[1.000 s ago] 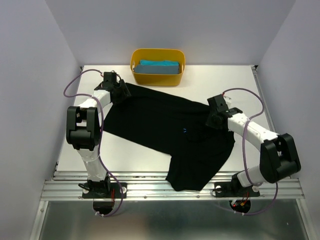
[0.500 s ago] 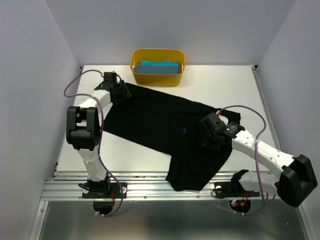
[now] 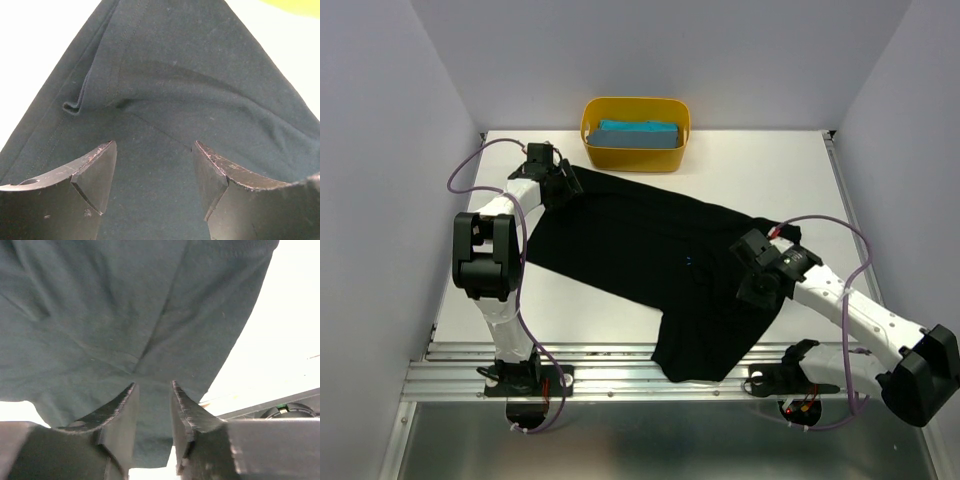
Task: Roll the t-shirts
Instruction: Fold the T-shirt at the center of the board.
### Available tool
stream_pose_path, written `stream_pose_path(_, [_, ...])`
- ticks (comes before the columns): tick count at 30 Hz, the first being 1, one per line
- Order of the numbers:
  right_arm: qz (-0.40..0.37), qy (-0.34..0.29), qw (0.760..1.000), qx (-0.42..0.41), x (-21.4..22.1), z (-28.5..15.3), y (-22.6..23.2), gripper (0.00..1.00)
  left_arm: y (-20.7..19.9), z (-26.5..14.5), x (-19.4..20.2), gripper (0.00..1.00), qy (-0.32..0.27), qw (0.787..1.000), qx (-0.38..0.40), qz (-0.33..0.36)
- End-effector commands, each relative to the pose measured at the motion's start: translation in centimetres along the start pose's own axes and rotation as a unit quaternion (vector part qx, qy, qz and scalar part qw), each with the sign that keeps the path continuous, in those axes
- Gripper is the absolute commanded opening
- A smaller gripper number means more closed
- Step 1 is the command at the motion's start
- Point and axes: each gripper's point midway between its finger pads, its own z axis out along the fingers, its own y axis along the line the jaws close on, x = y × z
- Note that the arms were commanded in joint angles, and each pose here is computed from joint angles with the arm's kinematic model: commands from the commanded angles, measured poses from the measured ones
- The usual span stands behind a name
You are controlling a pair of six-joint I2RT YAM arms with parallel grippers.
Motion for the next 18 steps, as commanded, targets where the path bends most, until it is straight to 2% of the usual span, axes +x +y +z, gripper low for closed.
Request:
stream_pose_path(1, [-0.003, -0.048, 0.998, -0.034, -3.0, -1.3, 2.8, 0.4, -1.5, -1.4, -2.2, 0.73, -0.026, 0.999, 0.017, 0.01])
stream_pose_path(2, [-0.013, -0.051, 0.998, -0.045, -3.2, -1.3, 3.7, 0.42, -1.5, -1.5, -2.2, 0.73, -0.027, 0.999, 0.017, 0.01])
stream_pose_path(3, [-0.032, -0.05, 0.997, -0.046, -3.2, -0.9, 4.6, 0.52, -1.4, -1.5, -2.1, 0.73, -0.026, 0.999, 0.015, 0.009])
stream_pose_path(4, [-0.034, -0.069, 0.994, -0.076, -4.3, -1.2, 6.8, 0.55, -1.4, -1.6, -2.1, 0.73, -0.027, 0.999, 0.015, 0.01])
stream_pose_path(6, [-0.07, -0.076, 0.992, -0.074, -4.5, -0.1, 8.5, 0.59, -1.2, -1.6, -2.0, 0.73, -0.027, 1.0, 0.013, 0.01])
stream_pose_path(10, [-0.122, -0.083, 0.986, -0.083, -4.9, 1.5, 12.7, 0.58, -1.1, -1.9, -2.0, 0.73, -0.026, 1.0, 0.008, 0.012])
stream_pose_path(18, [-0.158, -0.067, 0.982, -0.077, -4.1, 5.1, 14.6, 0.48, -0.6, -1.9, -1.6, 0.73, -0.024, 1.0, 0.0, 0.012])
